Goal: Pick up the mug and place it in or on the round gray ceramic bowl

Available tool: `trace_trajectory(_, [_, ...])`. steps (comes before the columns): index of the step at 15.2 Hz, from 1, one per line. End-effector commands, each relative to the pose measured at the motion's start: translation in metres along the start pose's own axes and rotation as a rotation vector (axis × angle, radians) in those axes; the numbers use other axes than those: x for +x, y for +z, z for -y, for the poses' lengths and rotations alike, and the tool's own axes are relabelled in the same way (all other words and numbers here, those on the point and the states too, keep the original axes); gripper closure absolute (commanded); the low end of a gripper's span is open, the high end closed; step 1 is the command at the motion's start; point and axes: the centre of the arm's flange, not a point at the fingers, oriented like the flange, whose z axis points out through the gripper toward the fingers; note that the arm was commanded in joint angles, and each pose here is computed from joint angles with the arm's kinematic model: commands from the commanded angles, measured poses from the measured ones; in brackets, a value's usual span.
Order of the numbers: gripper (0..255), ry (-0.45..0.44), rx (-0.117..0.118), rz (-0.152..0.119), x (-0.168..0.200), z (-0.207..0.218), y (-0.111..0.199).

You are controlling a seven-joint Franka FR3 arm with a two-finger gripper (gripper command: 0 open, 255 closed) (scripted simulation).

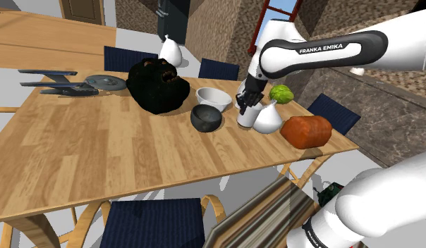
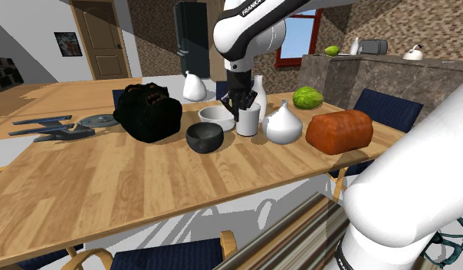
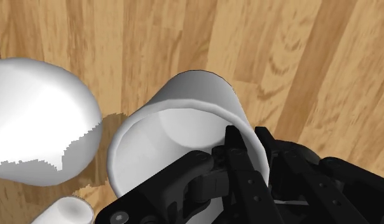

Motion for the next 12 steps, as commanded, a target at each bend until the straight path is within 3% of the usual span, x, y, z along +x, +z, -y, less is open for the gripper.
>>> trace_trajectory(1, [255,0.0,0.0,0.0,0.001,-0.001,-0.011])
trace_trajectory(9, [255,0.0,0.0,0.0,0.004,-0.004,-0.05])
trace_trajectory(12, [255,0.0,0.0,0.0,0.037,0.018,-0.053])
